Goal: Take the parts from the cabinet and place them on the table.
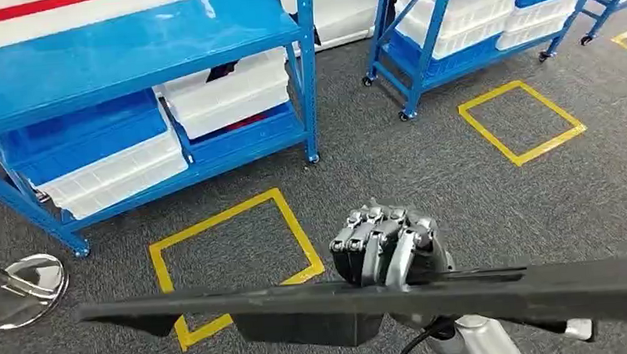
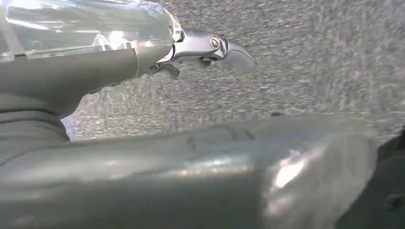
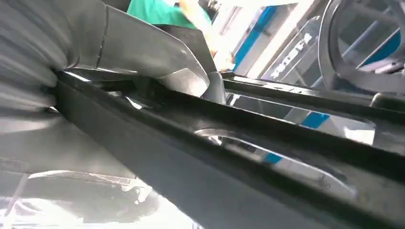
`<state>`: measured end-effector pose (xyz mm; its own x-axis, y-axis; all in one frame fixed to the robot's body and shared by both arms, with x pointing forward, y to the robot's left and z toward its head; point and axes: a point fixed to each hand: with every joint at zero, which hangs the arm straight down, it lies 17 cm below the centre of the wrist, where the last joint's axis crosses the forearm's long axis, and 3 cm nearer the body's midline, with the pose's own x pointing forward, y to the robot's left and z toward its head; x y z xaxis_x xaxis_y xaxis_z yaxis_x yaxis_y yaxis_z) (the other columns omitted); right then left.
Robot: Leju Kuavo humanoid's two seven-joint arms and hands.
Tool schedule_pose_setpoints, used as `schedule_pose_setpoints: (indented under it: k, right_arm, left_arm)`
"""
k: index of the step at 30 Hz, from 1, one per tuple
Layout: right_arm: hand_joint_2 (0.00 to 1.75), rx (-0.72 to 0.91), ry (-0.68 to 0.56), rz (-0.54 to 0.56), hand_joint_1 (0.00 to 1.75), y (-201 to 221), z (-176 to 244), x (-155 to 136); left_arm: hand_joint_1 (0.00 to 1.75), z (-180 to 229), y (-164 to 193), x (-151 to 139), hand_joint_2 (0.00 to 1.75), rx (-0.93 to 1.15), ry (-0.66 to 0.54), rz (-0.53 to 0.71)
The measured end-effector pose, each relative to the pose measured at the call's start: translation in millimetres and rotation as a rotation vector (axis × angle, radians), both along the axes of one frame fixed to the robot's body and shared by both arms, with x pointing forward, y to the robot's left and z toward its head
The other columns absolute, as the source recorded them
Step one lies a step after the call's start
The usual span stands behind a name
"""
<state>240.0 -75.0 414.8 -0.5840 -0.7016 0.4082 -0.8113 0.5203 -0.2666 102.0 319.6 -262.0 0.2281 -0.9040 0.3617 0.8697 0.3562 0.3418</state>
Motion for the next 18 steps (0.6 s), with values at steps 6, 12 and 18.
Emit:
schedule_pose_setpoints:
  k: [6,12,18]
  right_arm:
    - [1.75,-0.009,0.008,-0.034,1.75,-2.9,-6.0,0.8]
    - [1.75,0.037,0.045,-0.087,1.75,-16.2,-7.2,1.9]
    - [1.75,0.061,0.013,-0.080,1.75,-52.1,-1.3,1.2]
  left_arm:
    - [0.00,-0.8,-1.0,-2.2,0.00,0.007,-0.003,-0.002]
    - [0.00,0.3,-2.7,-3.1,0.00,-0.010,0.004,-0.034]
    - [0.00,2.4,18.8,1.9,0.00,0.018,0.016,-0.060]
